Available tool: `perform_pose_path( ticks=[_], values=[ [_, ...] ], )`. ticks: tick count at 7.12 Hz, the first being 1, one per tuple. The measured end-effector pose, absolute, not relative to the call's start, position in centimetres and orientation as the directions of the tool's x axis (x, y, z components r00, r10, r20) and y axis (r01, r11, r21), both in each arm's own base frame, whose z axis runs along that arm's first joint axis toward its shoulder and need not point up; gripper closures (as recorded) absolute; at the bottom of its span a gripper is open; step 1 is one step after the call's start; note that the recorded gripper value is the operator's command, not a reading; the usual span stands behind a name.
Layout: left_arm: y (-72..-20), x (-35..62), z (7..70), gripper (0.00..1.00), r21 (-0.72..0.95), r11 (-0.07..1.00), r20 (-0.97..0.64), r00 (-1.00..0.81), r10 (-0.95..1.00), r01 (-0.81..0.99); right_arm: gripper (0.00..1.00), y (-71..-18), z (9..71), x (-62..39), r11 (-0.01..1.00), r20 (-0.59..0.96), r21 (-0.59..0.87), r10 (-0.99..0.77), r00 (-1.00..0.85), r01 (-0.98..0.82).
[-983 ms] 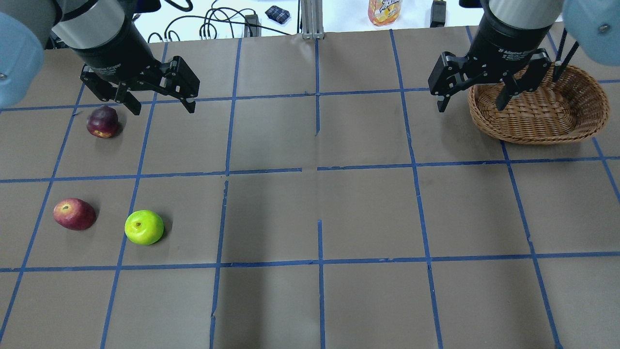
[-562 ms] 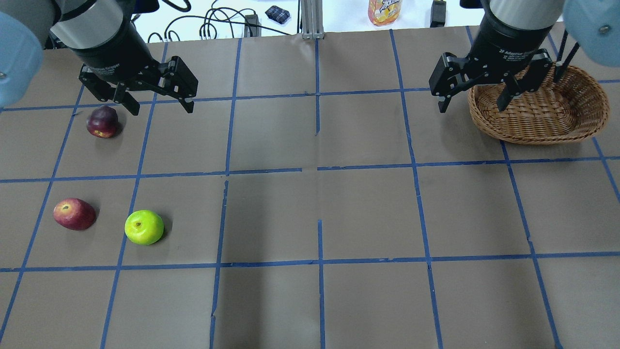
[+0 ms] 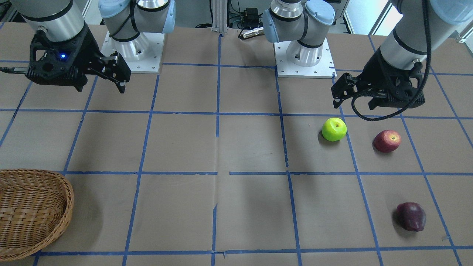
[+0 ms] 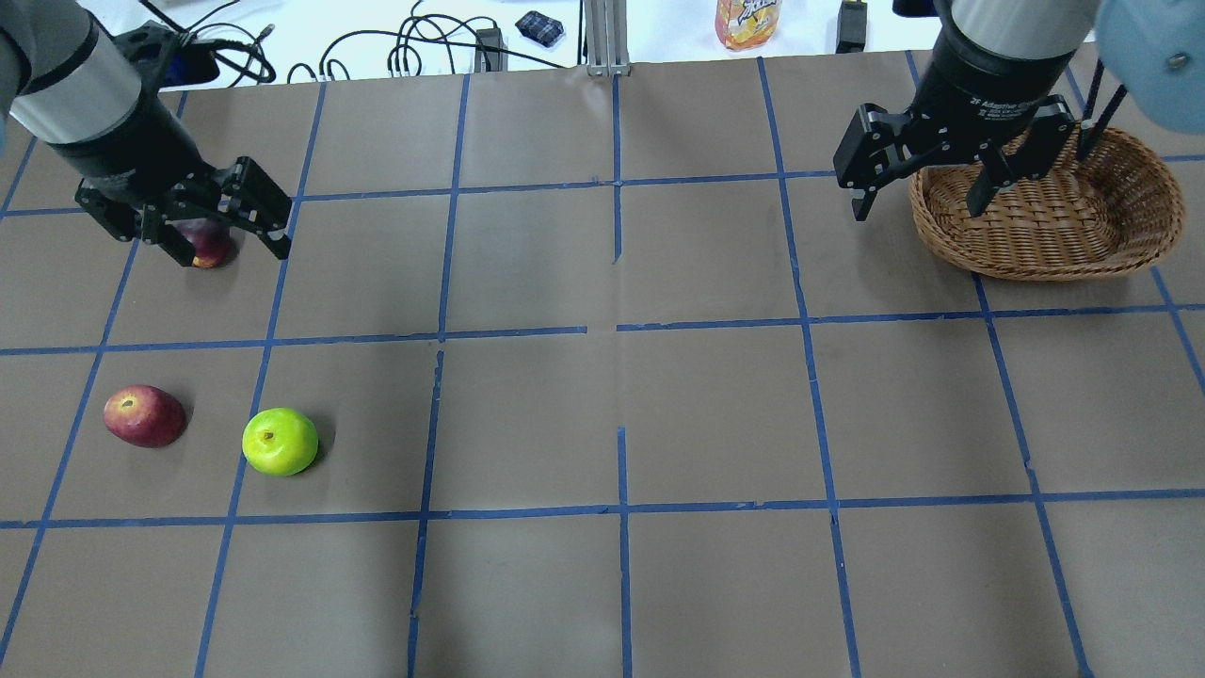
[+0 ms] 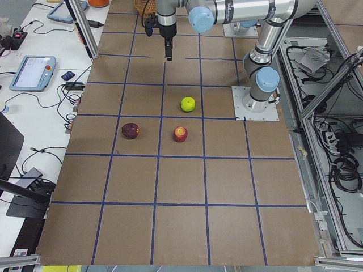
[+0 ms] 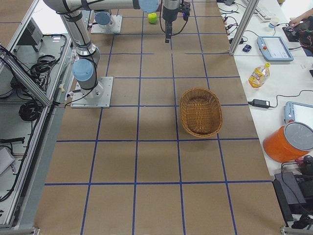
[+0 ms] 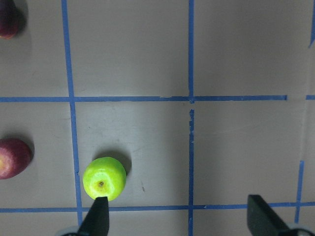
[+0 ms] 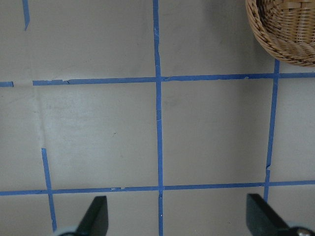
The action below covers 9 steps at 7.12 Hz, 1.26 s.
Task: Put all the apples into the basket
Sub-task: 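Reach the left gripper down to the green apple, then close the left gripper on the green apple and lift it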
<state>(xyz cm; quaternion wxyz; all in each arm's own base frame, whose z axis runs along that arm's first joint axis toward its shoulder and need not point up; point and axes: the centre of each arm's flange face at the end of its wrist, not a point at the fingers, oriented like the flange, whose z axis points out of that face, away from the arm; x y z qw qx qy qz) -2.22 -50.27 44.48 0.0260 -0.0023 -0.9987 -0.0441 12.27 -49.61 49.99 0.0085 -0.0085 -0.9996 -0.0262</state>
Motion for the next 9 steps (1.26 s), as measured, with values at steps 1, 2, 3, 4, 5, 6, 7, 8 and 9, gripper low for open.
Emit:
perform_pose_path(
  ticks=[1, 2, 3, 4, 5, 6, 7, 8, 9],
  values=[
    [-49.6, -0.7, 41.3, 0.00, 0.138, 0.990, 0.066, -0.998, -0.003, 0.006, 0.00, -49.6, 50.0, 12.3, 0.999, 0.017, 0.052, 0.016, -1.000, 0.017],
    [-49.3, 0.9, 37.8, 0.00, 0.177, 0.984, 0.070, -0.998, -0.007, 0.006, 0.00, -49.6, 50.0, 12.3, 0.999, 0.018, 0.052, 0.016, -1.000, 0.017],
    [-49.0, 2.6, 34.1, 0.00, 0.198, 0.980, 0.060, -0.998, 0.013, 0.025, 0.00, -49.6, 50.0, 12.3, 0.999, 0.016, 0.051, 0.017, -1.000, 0.017],
    [-48.7, 3.6, 30.5, 0.00, 0.207, 0.977, 0.047, -0.998, 0.040, 0.049, 0.00, -49.6, 50.0, 12.3, 0.999, 0.014, 0.050, 0.017, -1.000, 0.018],
    [-48.1, 4.0, 27.2, 0.00, 0.222, 0.973, 0.045, -0.998, 0.052, 0.061, 0.00, -49.7, 50.0, 12.3, 0.999, 0.016, 0.050, 0.017, -1.000, 0.018],
    [-47.6, 4.1, 25.0, 0.00, 0.238, 0.969, 0.046, -0.997, 0.056, 0.066, 0.00, -49.7, 50.0, 12.3, 0.999, 0.015, 0.049, 0.020, -1.000, 0.021],
    [-47.4, 4.2, 23.2, 0.00, 0.264, 0.962, 0.045, -0.997, 0.060, 0.070, 0.00, -49.6, 50.2, 12.2, 0.999, 0.015, 0.045, 0.025, -1.000, 0.026],
    [-47.4, 4.3, 21.6, 0.00, 0.290, 0.954, 0.040, -0.997, 0.063, 0.072, 0.00, -49.2, 51.1, 12.1, 0.999, 0.016, 0.027, 0.027, -0.999, 0.027],
    [-47.4, 4.4, 20.1, 0.00, 0.316, 0.946, 0.044, -0.997, 0.062, 0.072, 0.00, -48.5, 52.0, 12.2, 1.000, 0.017, 0.008, 0.027, -1.000, 0.027]
  ],
)
